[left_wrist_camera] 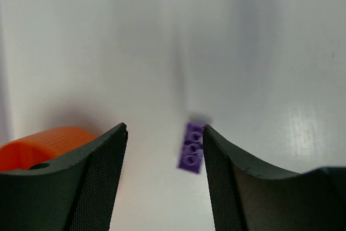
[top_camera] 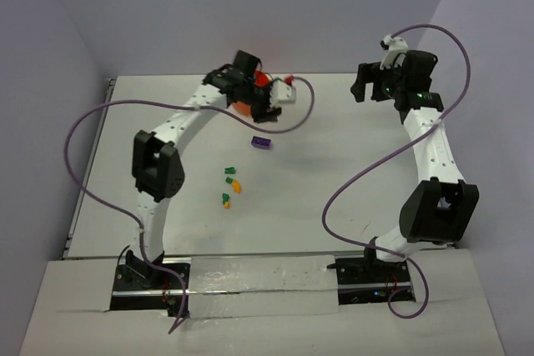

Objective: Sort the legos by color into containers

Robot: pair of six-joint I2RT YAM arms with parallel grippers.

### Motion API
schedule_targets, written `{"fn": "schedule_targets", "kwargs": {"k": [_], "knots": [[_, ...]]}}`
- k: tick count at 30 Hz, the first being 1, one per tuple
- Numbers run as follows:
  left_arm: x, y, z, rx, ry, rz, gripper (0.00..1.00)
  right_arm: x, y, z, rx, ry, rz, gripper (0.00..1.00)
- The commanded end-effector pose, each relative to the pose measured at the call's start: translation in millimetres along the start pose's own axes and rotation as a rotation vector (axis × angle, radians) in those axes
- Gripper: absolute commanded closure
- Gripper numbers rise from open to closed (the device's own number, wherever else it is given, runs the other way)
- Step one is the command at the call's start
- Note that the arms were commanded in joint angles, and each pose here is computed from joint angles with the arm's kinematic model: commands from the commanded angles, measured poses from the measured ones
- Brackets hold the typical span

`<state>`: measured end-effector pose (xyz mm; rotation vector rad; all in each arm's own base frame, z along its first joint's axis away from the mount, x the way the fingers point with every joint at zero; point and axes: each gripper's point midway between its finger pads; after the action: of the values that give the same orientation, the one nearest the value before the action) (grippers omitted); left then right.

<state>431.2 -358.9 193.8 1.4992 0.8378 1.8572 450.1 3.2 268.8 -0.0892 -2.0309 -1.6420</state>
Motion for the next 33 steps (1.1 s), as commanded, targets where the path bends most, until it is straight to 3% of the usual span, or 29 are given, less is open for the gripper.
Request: {"fn": "schedule_targets", "kwargs": {"k": [1, 5, 12, 23, 33], "knots": [[-24, -86, -62, -0.039, -0.209, 0.413, 0.35, 27, -8, -12, -0.004, -0.016, -0.011, 0.00], [-45, -112, -77, -0.061, -0.278, 0.539, 0.31, 38, -22, -16, -0.019, -0.016, -0.001, 0.00], [-65, -133, -72, -0.099, -0.258, 0.608, 0.26, 38, -38, -11, -0.041, 0.022, 0.014, 0.00], [-66, -93, -54, -0.294, -0.242, 0.392, 0.21, 33, -57, -6, -0.058, 0.057, 0.043, 0.00], [-52, -126, -40, -0.452, -0.288, 0.471, 0.23, 32, -71, -6, -0.081, 0.069, 0.070, 0.00]]}}
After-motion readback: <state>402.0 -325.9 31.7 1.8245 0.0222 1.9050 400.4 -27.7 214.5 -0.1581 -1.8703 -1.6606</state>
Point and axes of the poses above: each gripper's point midway between its finger pads, its own x axis back along the fingers, its own z axis along the line the jaws close on, y = z × x, and after that the axes turned 12 degrees about x, right-handed
